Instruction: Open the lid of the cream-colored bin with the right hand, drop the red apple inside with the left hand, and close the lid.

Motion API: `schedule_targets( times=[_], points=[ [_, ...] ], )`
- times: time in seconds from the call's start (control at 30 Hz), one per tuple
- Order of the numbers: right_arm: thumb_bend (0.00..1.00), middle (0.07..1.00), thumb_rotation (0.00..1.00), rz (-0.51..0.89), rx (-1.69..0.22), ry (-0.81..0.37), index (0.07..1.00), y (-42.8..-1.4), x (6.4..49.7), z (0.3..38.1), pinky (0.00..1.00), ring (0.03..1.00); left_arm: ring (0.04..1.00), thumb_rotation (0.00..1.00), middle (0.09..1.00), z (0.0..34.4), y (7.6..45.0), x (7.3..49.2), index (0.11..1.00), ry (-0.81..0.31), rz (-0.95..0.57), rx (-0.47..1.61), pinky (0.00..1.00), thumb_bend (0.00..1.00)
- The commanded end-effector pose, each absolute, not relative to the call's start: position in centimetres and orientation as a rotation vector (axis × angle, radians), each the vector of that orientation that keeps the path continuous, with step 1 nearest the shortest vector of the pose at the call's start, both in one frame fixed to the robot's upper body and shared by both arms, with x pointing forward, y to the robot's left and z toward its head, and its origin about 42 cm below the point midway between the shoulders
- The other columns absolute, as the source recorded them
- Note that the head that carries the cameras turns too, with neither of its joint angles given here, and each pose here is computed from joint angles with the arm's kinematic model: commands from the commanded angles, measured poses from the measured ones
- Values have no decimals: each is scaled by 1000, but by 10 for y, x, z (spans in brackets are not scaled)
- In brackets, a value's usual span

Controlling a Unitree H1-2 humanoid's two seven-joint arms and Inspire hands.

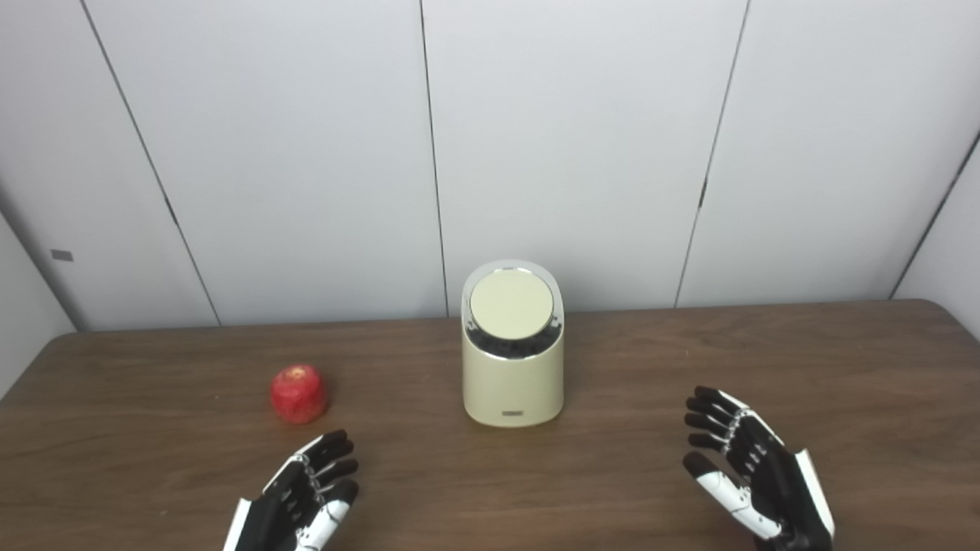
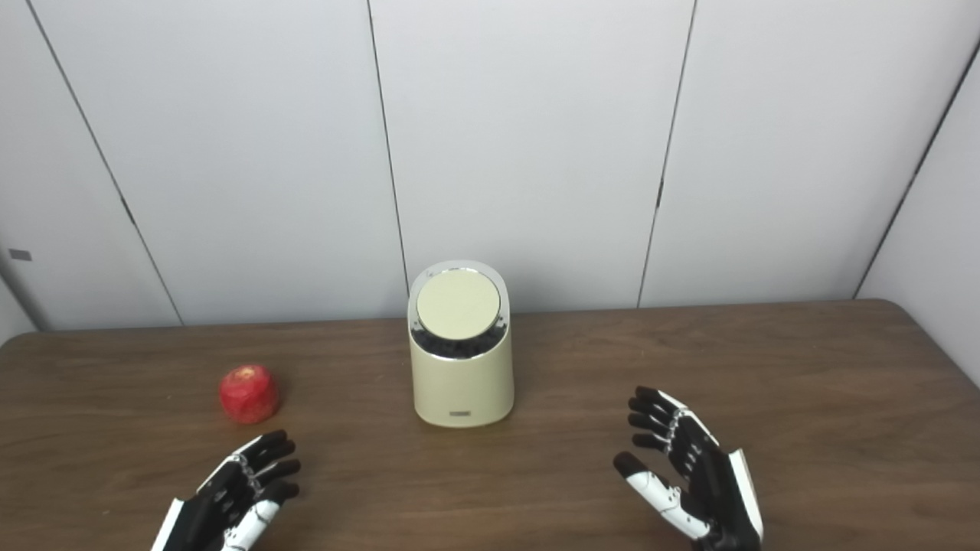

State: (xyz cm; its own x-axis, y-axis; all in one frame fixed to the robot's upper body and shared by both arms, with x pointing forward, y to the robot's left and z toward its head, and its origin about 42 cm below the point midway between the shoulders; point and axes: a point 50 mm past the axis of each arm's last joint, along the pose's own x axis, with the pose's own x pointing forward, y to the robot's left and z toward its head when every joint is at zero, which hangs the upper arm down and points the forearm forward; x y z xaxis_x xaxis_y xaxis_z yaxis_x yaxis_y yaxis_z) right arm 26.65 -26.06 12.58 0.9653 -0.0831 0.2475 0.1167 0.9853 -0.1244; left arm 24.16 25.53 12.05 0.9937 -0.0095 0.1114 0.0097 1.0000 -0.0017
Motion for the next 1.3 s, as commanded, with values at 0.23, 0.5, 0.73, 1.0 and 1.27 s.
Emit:
schedule_targets(
  times=[0.23, 0.5, 0.73, 1.0, 1.27],
  points=[
    [651, 759, 507, -110, -139, -209, 771, -266, 265, 112, 674, 738, 789, 382, 826, 135, 254, 247, 825, -181, -16, 5, 709, 633],
    [638, 761, 513, -111, -149, -211, 773, -265, 265, 112, 670, 740, 787, 378, 825, 133, 254, 247, 821, -178, -17, 4, 699, 625],
    [647, 766, 516, -122, -151, -219, 781, -267, 264, 116, 675, 739, 788, 358, 822, 133, 252, 248, 820, -175, -13, -7, 707, 622],
    [806, 916, 729, -63, -216, -315, 907, -262, 265, 167, 841, 906, 780, 384, 821, 135, 250, 246, 819, -181, -15, 4, 686, 618],
    [882, 891, 764, -83, -299, -455, 898, -243, 293, 237, 769, 874, 799, 372, 834, 134, 249, 246, 827, -175, -15, -7, 719, 629]
  ],
)
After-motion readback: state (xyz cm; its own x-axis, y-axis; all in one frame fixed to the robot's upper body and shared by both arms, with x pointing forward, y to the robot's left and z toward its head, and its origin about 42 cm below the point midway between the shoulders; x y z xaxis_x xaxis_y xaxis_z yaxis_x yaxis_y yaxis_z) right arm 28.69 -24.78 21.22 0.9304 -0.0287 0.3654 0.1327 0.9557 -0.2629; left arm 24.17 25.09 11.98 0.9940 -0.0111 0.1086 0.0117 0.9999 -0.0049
